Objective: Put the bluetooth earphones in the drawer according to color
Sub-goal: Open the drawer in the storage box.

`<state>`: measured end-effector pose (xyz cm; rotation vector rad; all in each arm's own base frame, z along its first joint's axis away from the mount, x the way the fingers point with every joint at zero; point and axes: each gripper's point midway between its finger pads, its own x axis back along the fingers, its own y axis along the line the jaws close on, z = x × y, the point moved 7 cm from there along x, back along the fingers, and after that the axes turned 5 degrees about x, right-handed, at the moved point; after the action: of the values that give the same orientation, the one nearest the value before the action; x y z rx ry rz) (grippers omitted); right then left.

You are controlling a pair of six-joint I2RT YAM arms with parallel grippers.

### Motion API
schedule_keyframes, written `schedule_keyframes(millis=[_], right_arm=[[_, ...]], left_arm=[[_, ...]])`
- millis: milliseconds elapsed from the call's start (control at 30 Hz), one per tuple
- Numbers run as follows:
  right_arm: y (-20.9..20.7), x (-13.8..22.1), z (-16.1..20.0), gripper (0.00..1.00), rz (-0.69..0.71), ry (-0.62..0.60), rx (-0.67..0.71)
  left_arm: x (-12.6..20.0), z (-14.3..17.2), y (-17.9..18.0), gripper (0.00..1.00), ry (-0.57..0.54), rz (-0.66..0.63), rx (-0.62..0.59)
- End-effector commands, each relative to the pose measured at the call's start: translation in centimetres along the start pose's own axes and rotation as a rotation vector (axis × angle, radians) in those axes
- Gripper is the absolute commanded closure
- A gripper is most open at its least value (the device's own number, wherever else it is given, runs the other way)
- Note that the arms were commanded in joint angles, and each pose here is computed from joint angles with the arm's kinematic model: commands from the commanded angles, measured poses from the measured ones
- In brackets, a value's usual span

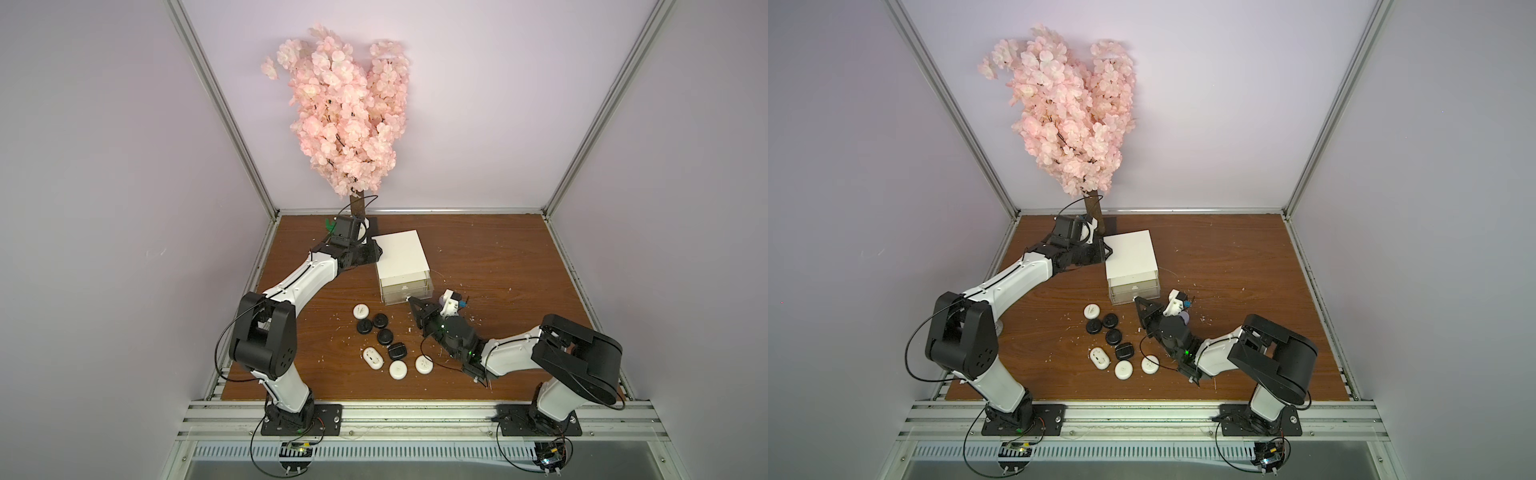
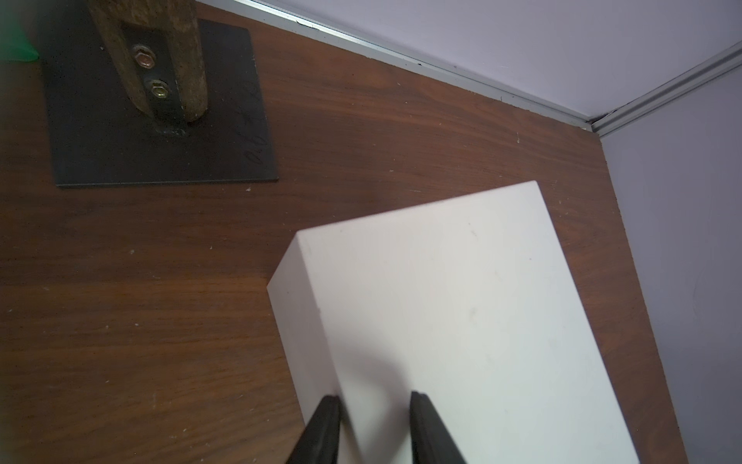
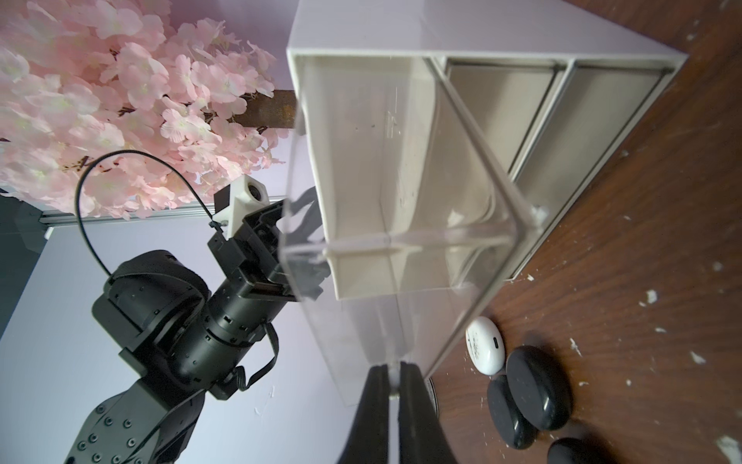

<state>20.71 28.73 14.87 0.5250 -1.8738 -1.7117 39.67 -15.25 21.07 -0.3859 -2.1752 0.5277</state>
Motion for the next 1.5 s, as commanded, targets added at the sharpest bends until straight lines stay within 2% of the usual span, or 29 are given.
schedule_keyframes(millis=[0, 1167, 1333, 1433, 1467], right_arm=[[-1.6, 1.1, 1.4, 1.0, 0.075, 0.061, 0.022], [-0.4, 5.1, 4.2, 1.0, 0.1, 0.097, 0.036], [-0.1, 5.7, 3.9, 1.0, 0.107, 0.084, 0.05], [0.2, 5.7, 3.8, 1.0, 0.107, 0.08, 0.064], [0.3, 5.8, 3.8, 0.95, 0.106, 0.077, 0.071]], left_arm=[[-1.7, 2.6, 1.8, 0.68, 0.089, -0.098, 0.02], [-1.6, 2.4, 1.8, 0.72, 0.047, -0.129, 0.058], [-1.7, 2.5, 1.7, 0.71, 0.046, -0.128, 0.06], [-1.6, 2.5, 1.6, 0.67, 0.048, -0.124, 0.058], [-1.6, 2.5, 1.6, 0.64, 0.047, -0.123, 0.058]])
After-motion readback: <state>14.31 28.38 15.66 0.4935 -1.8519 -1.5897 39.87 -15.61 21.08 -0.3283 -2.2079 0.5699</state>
